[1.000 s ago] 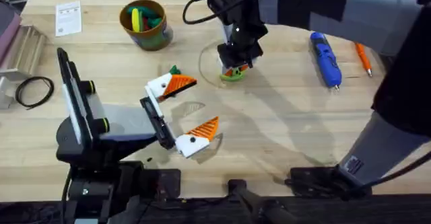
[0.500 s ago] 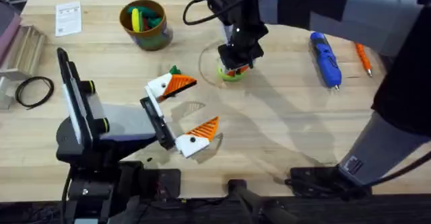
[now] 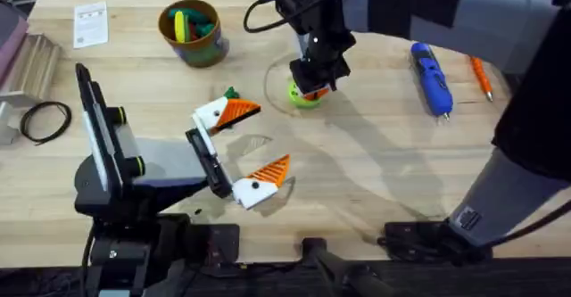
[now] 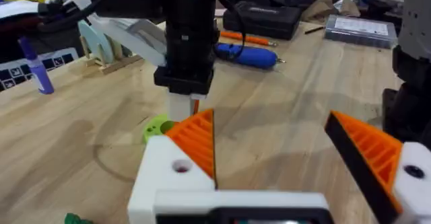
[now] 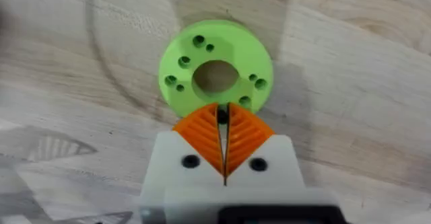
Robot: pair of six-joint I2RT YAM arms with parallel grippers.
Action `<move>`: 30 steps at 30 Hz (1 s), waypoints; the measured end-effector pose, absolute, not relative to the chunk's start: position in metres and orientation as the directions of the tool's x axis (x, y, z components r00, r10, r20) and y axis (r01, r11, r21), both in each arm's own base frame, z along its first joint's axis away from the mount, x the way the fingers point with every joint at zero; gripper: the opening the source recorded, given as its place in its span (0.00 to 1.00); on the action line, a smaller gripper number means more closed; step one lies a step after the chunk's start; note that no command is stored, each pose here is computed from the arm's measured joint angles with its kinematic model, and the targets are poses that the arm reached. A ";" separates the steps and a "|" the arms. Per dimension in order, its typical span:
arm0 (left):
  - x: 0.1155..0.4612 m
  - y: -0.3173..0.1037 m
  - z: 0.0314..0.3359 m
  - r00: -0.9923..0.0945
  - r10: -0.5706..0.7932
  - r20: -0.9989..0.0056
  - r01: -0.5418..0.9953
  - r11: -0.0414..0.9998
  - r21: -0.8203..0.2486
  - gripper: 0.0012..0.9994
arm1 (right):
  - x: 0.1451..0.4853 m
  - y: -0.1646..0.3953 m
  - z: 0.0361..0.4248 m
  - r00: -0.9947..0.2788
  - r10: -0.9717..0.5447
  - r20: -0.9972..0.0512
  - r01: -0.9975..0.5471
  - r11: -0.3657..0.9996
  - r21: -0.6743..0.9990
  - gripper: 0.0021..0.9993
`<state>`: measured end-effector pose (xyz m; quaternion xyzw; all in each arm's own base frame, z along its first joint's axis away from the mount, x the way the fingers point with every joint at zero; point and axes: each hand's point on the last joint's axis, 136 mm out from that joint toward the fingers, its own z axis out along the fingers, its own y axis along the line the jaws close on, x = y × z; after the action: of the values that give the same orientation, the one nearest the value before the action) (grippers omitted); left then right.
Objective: Pick up the gripper from the table and insert it into the empty holder that is missing its gripper. Then pick up a screw, insert it into the mounting hole, and use the screwdriver to tighten it. Finally, clean up the table by picking up the vegetable and placing it into the bucket.
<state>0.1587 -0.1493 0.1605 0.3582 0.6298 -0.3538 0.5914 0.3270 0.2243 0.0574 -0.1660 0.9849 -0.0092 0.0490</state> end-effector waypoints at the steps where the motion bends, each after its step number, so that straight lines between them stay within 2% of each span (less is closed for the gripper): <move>1: 0.159 -0.149 0.161 -0.044 0.033 -0.999 0.870 0.493 -0.022 0.99 | 0.327 0.224 0.057 -0.940 -0.328 -0.094 -0.326 0.945 -0.038 0.00; 7: 0.159 -0.149 0.160 -0.044 0.033 -0.998 0.870 0.493 -0.022 0.99 | 0.325 0.219 0.060 -0.940 -0.332 -0.079 -0.328 0.943 -0.060 0.00; 10: 0.159 -0.149 0.161 -0.044 0.033 -0.999 0.870 0.493 -0.022 0.99 | 0.325 0.218 0.073 -0.940 -0.333 -0.068 -0.329 0.942 -0.066 0.00; 15: 0.159 -0.149 0.161 -0.044 0.033 -0.999 0.870 0.493 -0.022 0.99 | 0.334 0.224 0.125 -0.936 -0.331 -0.122 -0.327 0.944 -0.051 0.00; 22: 0.159 -0.149 0.161 -0.044 0.033 -0.999 0.870 0.493 -0.022 0.99 | 0.343 0.232 0.218 -0.903 -0.333 -0.271 -0.344 0.939 -0.009 0.00; 26: 0.159 -0.149 0.161 -0.044 0.033 -0.999 0.870 0.493 -0.022 0.99 | 0.333 0.244 0.247 -0.847 -0.430 -0.312 -0.451 0.892 -0.003 0.00; 30: 0.159 -0.149 0.161 -0.044 0.033 -0.999 0.870 0.493 -0.022 0.99 | 0.313 0.267 0.258 -0.776 -0.539 -0.328 -0.570 0.822 -0.004 0.00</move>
<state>0.1587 -0.1493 0.1605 0.3582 0.6298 -0.3538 0.5914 0.3135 0.2670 0.2580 -0.2946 0.9411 0.0478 0.1591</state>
